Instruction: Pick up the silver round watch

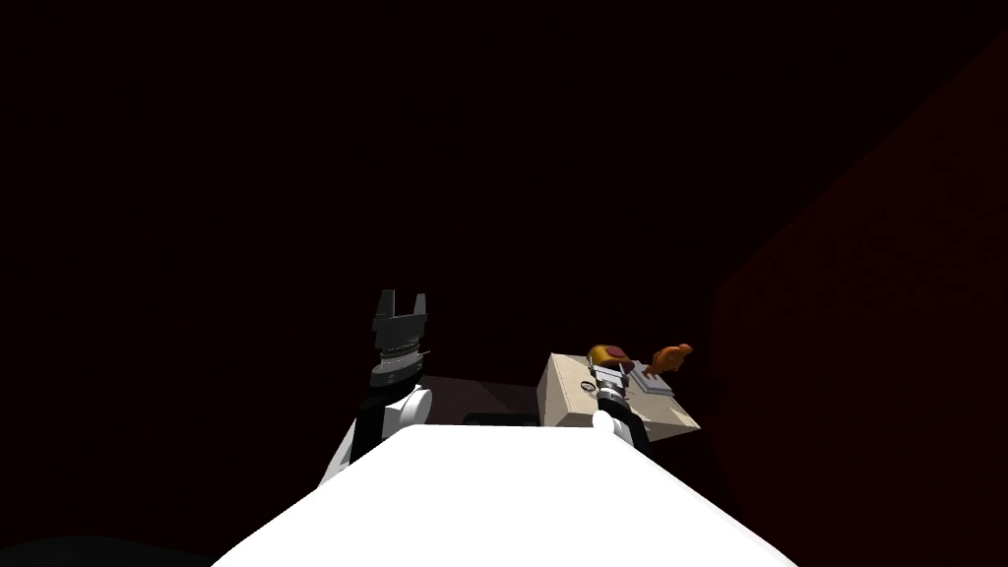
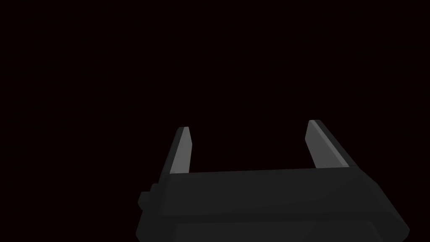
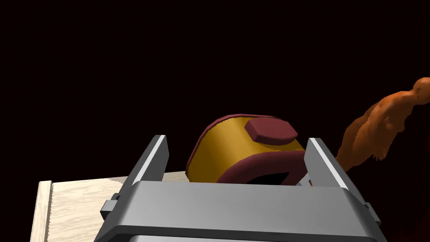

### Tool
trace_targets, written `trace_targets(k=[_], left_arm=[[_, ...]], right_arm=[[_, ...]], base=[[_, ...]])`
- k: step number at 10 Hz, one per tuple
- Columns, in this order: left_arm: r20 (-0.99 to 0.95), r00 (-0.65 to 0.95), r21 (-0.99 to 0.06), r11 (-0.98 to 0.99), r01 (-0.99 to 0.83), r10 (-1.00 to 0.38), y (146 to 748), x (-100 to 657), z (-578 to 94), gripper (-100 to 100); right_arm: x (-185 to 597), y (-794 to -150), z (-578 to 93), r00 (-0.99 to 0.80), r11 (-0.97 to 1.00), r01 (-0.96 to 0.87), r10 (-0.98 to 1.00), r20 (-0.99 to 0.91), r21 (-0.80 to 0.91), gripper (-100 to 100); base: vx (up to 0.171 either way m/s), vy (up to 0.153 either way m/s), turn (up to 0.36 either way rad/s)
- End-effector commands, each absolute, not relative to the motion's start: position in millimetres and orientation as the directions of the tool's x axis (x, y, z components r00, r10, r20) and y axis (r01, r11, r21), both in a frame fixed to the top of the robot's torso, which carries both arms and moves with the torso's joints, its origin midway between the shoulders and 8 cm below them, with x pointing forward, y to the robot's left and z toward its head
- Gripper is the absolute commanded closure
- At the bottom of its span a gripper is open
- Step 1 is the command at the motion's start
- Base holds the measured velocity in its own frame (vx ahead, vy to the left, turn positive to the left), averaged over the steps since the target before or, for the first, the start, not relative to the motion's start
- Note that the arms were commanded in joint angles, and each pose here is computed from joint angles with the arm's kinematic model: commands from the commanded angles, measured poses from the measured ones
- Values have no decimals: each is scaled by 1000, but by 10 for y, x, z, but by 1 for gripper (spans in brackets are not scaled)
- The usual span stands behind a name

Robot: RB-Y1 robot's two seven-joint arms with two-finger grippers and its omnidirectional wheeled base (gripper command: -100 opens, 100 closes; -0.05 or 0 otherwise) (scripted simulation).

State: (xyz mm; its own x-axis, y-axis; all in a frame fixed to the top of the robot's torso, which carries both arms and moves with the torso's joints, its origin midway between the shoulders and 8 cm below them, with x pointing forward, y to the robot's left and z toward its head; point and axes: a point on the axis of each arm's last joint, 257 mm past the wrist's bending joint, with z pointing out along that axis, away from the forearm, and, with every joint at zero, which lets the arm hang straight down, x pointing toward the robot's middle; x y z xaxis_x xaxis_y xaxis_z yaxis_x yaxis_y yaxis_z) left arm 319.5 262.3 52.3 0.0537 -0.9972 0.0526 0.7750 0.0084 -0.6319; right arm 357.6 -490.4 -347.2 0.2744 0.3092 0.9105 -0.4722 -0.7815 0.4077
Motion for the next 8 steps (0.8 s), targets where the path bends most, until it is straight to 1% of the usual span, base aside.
trace_targets(k=[1,2,3,4,6,7,8], left_arm=[[53,54,-632,8,775,-997,2623,3195,523,0],[53,54,-632,8,775,-997,2623,3195,523,0],[53,54,-632,8,775,-997,2623,3195,523,0],[53,54,-632,8,775,-997,2623,3195,523,0],[53,54,-632,8,775,-997,2623,3195,523,0],[53,54,-632,8,775,-997,2623,3195,523,0],[53,54,-632,8,775,-997,2623,3195,523,0]], right_arm=[[3412,-4964,-3713,286,-790,-518,201,937,328,-100],[3398,-4980,-3726,282,-790,-528,182,942,311,-100],[3316,-5027,-3856,276,-786,-563,111,955,255,-100],[3288,-5035,-3901,284,-785,-565,103,953,253,-100],[3091,-5092,-4191,272,-760,-632,-33,962,152,-100],[3057,-5103,-4236,275,-755,-639,-48,960,145,-100],[2938,-5115,-4395,266,-732,-674,-119,957,96,-100]], base=[[89,40,-3],[69,31,-4],[78,25,-8],[63,18,-2],[84,27,-15],[86,11,-11],[68,5,-16]])
